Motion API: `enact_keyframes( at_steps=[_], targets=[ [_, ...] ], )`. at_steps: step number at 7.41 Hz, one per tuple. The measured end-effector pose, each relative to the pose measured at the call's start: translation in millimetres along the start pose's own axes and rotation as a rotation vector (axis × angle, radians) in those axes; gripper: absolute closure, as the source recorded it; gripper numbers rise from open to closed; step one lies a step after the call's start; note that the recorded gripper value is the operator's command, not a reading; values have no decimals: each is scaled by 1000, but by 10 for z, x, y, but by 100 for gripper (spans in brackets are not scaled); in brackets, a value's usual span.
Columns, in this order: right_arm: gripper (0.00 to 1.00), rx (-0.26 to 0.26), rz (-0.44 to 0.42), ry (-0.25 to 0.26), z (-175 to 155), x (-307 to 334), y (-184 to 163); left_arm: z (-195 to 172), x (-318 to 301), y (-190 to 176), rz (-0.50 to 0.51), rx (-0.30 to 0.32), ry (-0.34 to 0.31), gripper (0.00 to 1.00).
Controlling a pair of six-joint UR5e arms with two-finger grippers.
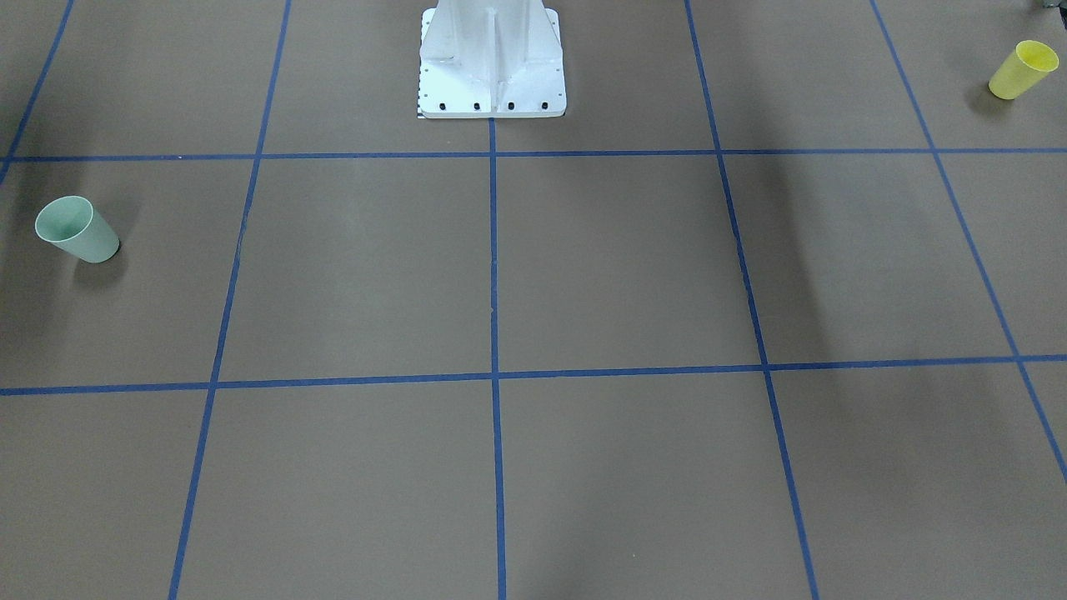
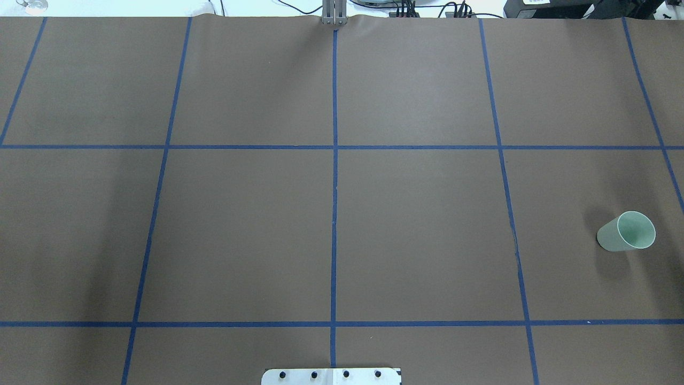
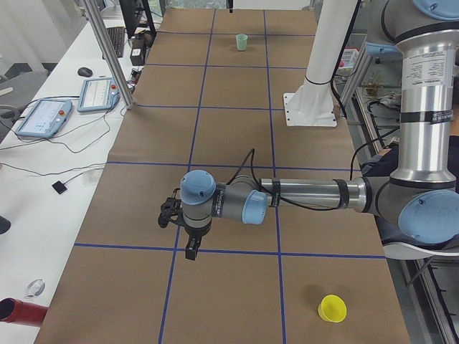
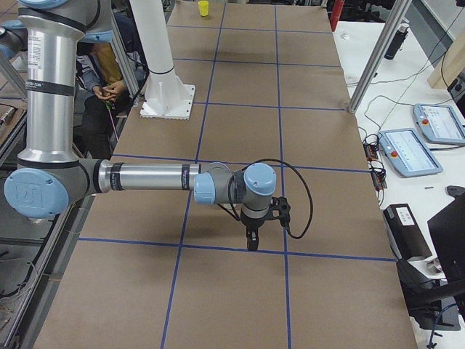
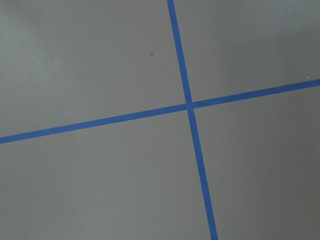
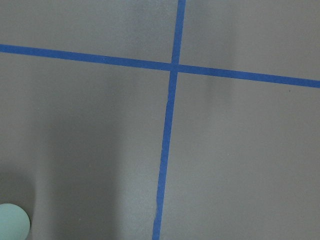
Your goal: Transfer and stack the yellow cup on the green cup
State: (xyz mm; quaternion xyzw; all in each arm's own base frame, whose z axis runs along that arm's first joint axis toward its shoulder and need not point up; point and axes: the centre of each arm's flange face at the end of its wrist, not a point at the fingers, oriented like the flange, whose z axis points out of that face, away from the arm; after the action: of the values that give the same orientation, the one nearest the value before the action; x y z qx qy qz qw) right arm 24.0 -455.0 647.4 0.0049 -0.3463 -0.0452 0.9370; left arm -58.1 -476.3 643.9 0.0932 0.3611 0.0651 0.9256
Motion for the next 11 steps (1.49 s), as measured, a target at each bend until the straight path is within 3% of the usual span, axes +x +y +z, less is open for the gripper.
enact_keyframes(
  at_steps=[3,5,7,9,11],
  targets=[
    [0,1,2,-1,-6,-7,-7,3,15,-1,10,6,-1,0],
    [0,32,-23,-1,-95,-83,-48,-66,77,-99,63,66,-9,0],
    [0,125,-95,5,-326,-267,-212,-195,164,-290,159,177,-37,0],
    [0,229,-159,3,-564,-459,-398,-309,252,-586,212,237,-45,0],
    [0,256,-135,-3,-619,-499,-441,-359,288,-683,266,303,-49,0]
  ],
)
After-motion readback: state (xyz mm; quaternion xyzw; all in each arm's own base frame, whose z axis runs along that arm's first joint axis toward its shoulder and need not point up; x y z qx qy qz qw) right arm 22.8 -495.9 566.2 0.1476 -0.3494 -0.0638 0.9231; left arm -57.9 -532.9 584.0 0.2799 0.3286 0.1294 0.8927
